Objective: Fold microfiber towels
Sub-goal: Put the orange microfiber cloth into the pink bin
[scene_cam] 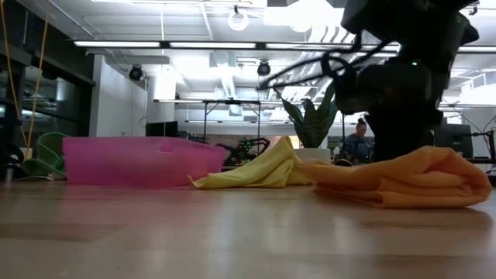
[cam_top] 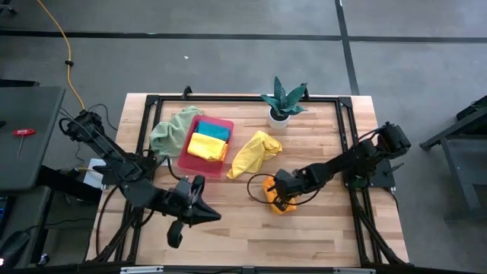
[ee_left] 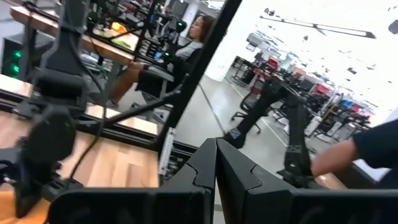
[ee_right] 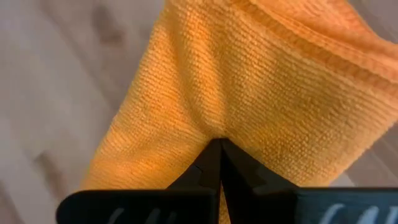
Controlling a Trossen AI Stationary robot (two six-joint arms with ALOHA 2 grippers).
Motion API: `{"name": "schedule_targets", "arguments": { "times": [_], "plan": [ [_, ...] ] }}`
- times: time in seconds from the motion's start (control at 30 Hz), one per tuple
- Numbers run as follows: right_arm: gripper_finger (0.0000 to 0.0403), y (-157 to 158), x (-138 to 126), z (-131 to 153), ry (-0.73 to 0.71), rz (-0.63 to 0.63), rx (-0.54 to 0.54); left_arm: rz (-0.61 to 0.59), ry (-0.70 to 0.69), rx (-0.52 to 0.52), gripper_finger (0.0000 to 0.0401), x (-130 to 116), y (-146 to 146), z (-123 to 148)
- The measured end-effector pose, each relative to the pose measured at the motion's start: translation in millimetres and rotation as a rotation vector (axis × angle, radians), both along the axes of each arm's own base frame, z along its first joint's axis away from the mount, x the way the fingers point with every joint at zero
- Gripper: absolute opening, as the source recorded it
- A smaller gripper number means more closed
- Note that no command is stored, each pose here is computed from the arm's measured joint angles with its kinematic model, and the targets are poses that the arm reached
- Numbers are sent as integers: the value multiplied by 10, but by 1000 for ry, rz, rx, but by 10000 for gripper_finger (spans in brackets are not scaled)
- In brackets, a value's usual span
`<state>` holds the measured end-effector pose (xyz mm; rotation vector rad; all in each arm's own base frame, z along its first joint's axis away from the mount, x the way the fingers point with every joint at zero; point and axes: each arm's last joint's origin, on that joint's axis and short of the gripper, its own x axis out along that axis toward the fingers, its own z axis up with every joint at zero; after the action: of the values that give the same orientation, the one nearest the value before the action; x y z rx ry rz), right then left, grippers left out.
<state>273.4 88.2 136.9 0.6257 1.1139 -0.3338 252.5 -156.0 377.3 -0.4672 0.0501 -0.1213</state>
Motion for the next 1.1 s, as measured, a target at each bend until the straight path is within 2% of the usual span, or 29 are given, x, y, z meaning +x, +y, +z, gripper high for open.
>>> {"name": "schedule_targets", "arguments": {
  "times": [0.07,0.2,0.37,0.5,0.6,0.67,0.77,0.9,1.03,1.1],
  "plan": [
    [0,6,18,9,-20,41,-2,0,2,-14,0,-23,-33,-1],
    [0,1,6,40,-28,37,-3,9,4,-12,0,-62,-85,-3],
    [0,-30,-56,281,-108,-8,-17,67,28,14,0,-83,-96,-33],
    [0,-101,-248,565,-145,-92,-56,213,89,24,0,-46,-64,-139],
    [0,-166,-480,776,-150,-177,-90,365,157,13,3,80,-23,-328],
    [0,-205,-651,889,-144,-238,-101,406,207,-29,15,217,18,-483],
    [0,-255,-880,1029,-155,-314,-113,386,269,-124,51,488,68,-734],
    [0,-303,-1079,1136,-178,-370,-124,297,321,-295,124,876,140,-1079],
    [0,-308,-1129,1170,-195,-372,-124,221,386,-455,206,1183,229,-1459],
    [0,-300,-1126,1165,-193,-367,-126,193,434,-498,243,1297,286,-1657]
  ]
}}
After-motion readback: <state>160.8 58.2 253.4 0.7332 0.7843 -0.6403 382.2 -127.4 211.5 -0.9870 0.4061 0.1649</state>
